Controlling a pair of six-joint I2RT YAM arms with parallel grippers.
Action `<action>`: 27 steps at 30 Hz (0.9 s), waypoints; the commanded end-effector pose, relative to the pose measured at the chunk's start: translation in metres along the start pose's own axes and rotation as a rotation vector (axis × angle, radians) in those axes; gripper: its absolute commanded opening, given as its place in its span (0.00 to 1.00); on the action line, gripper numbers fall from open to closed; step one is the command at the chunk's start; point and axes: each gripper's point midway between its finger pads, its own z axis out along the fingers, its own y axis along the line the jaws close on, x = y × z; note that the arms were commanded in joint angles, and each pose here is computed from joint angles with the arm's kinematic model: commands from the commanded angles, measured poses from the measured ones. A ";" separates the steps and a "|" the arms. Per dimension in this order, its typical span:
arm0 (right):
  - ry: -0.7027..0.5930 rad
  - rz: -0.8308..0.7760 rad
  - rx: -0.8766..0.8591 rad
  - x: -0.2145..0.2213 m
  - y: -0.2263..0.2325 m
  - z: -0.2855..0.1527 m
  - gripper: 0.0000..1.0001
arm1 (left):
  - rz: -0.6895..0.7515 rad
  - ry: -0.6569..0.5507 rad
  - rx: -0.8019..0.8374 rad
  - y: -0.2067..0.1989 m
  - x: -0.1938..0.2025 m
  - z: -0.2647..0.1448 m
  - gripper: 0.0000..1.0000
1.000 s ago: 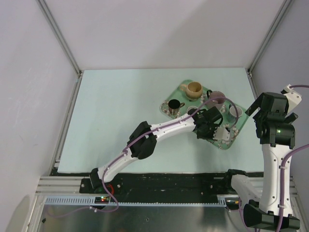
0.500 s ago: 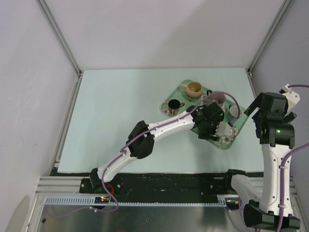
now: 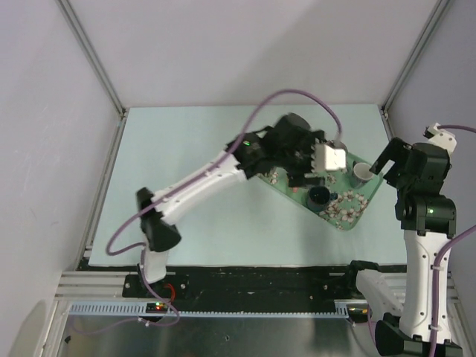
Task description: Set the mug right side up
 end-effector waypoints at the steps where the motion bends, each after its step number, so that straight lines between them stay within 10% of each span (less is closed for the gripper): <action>1: -0.063 -0.047 -0.217 -0.014 0.038 -0.009 0.99 | -0.310 0.049 -0.233 0.051 0.040 -0.076 0.89; 8: -0.027 -0.003 -0.335 0.049 0.053 0.006 0.99 | -0.681 0.205 -0.641 0.084 0.165 -0.191 0.92; 15: -0.104 0.092 -0.227 0.104 0.029 0.013 0.99 | -0.843 0.159 -0.949 0.022 0.264 -0.292 0.98; 27: -0.018 0.174 -0.151 0.174 0.023 0.040 0.99 | -0.901 0.098 -1.528 -0.075 0.384 -0.319 1.00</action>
